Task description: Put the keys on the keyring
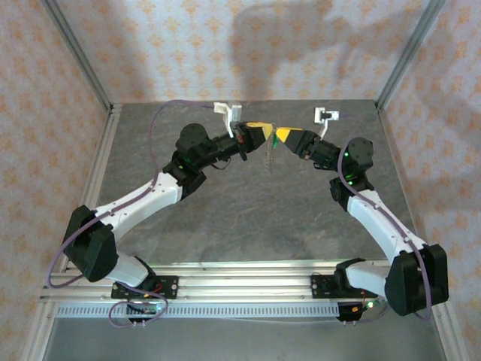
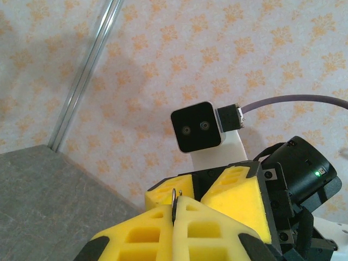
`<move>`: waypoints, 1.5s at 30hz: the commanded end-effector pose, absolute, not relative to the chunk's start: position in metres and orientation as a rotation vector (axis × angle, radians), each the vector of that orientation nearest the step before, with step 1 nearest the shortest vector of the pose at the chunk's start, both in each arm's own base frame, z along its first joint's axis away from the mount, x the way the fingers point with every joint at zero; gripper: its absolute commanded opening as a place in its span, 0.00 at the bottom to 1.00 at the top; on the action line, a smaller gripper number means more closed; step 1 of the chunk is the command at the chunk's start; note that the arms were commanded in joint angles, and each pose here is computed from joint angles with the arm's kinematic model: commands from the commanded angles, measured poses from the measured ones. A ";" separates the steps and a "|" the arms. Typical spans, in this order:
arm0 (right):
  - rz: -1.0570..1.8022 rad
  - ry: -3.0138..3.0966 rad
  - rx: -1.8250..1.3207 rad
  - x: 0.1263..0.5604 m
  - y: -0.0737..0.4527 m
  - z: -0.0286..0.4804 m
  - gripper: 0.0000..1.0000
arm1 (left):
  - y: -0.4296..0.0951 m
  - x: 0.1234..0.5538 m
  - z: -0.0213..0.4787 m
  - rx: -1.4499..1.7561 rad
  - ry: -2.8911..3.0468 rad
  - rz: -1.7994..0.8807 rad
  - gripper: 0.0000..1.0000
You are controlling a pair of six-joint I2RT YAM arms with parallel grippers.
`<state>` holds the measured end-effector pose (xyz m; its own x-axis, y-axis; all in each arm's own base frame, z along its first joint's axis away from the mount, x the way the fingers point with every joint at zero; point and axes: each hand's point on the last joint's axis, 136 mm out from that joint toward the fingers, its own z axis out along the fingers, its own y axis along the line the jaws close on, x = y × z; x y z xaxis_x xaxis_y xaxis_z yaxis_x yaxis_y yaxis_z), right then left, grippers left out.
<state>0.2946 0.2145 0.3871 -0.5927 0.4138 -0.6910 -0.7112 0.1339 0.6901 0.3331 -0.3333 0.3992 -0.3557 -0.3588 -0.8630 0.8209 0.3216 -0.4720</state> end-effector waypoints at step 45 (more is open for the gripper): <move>1.423 1.860 -0.721 0.318 0.245 0.366 0.00 | -0.269 0.368 0.411 0.781 1.695 -1.171 0.63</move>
